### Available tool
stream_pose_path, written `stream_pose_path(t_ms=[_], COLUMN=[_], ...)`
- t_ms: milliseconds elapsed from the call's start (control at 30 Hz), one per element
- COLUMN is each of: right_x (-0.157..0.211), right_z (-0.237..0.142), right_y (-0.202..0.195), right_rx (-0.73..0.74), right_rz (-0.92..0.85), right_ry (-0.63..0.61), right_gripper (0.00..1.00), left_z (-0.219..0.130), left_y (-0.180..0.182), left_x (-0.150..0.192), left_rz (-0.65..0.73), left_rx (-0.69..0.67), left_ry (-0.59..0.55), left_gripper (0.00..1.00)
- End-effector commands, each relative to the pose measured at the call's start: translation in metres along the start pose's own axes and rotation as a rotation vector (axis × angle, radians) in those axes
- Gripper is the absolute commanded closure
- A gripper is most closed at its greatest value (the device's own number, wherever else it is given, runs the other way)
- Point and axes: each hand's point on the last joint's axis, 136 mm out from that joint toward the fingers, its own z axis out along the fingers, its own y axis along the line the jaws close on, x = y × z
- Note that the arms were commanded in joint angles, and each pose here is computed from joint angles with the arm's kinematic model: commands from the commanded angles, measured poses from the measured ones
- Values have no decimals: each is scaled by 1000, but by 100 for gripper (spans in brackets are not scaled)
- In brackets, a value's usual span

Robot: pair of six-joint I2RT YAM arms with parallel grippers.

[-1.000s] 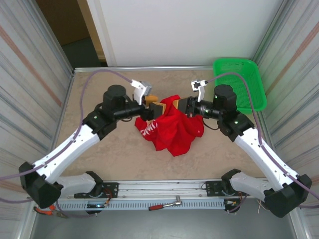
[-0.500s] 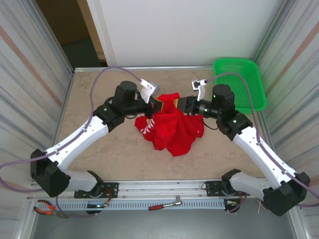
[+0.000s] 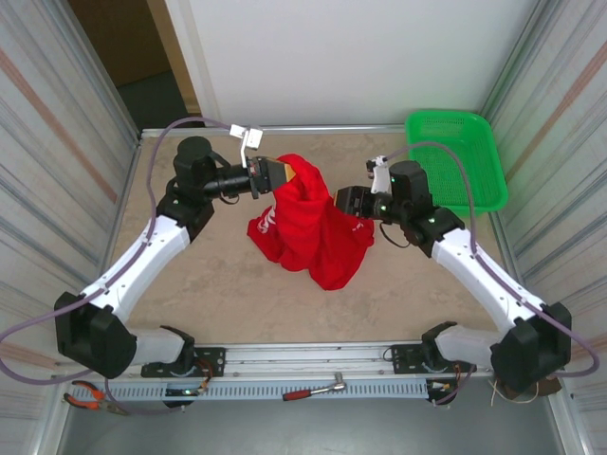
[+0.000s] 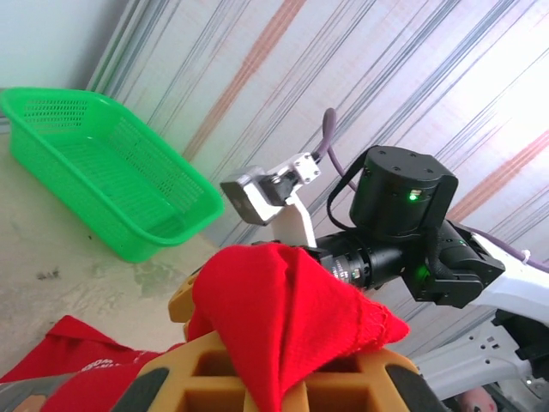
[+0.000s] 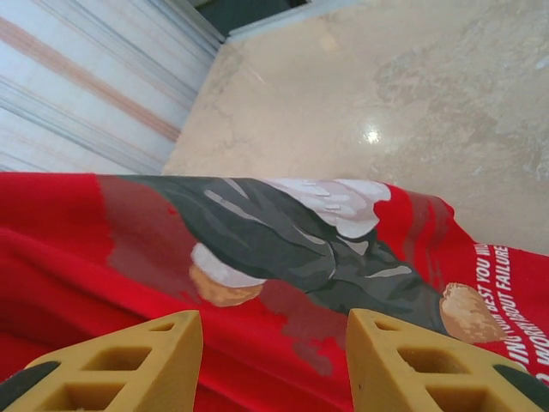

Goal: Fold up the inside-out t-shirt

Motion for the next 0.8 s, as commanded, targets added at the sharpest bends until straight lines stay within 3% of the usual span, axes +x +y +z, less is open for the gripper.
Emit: stream_pose_path(t_ms=[0, 167, 367, 767], right_x=[-18, -26, -35, -45], right_z=[-31, -43, -37, -14], right_y=[27, 62, 88, 103], right_rx=[-43, -127, -159, -214], right_rz=[-11, -41, -89, -99], right_ry=[-82, -110, -126, -103], right_gripper=[53, 44, 46, 48], left_z=[-10, -11, -10, -10], left_y=[-22, -20, -17, -16], left_x=[-12, -10, -7, -2], left_rz=[47, 47, 42, 35], left_rx=[52, 37, 31, 32], left_ry=[-44, -43, -33, -25], left_gripper=[100, 100, 100, 100])
